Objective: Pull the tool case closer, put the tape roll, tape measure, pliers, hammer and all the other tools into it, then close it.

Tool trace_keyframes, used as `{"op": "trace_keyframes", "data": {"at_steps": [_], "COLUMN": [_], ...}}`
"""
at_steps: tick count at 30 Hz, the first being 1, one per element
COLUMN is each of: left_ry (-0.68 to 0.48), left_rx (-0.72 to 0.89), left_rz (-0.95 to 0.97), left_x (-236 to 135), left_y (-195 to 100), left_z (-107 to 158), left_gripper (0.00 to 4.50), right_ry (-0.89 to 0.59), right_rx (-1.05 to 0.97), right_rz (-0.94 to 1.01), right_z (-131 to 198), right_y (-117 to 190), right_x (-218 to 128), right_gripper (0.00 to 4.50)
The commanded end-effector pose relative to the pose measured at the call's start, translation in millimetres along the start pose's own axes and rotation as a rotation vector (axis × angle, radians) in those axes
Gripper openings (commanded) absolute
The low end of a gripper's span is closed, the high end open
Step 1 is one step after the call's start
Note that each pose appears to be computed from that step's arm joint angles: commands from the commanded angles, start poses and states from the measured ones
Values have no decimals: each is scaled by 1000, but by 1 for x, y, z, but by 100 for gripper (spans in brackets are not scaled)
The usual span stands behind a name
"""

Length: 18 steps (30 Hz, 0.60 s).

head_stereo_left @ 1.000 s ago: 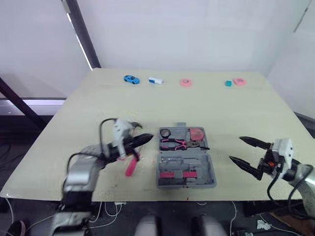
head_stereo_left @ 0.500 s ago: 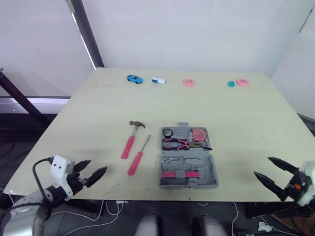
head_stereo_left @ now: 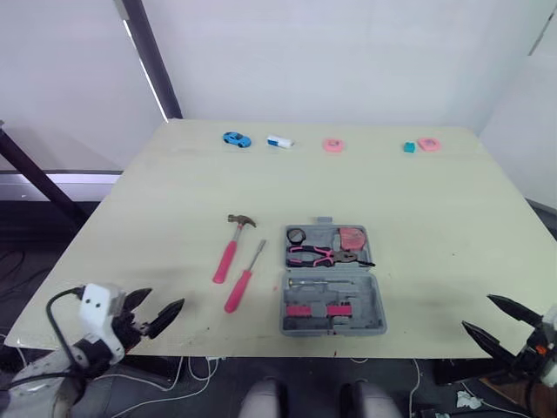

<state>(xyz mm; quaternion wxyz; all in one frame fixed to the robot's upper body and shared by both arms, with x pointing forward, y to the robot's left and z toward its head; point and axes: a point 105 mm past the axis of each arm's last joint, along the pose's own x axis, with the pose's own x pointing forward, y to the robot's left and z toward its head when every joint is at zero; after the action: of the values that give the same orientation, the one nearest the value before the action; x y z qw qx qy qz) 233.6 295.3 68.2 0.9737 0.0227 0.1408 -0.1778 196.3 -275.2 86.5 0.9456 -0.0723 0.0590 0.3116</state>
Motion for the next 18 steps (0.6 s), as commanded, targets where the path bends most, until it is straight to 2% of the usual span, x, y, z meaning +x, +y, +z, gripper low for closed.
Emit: {"op": "trace_keyframes", "data": {"at_steps": [1, 11, 18], "left_ry": [-16, -98, -72], "left_rx": [39, -60, -47], "left_rz": [46, 158, 215], "left_x": [11, 66, 120], "left_y": [-3, -12, -8], "left_z": [16, 52, 55], "left_gripper": [448, 448, 448], "right_ry": [-59, -155, -180], "right_rx": [-39, -118, -167], "right_rz": [108, 306, 383], "right_z": [23, 67, 79], "right_y": [13, 34, 39], "right_x": [12, 51, 70], "right_gripper": [450, 450, 450]}}
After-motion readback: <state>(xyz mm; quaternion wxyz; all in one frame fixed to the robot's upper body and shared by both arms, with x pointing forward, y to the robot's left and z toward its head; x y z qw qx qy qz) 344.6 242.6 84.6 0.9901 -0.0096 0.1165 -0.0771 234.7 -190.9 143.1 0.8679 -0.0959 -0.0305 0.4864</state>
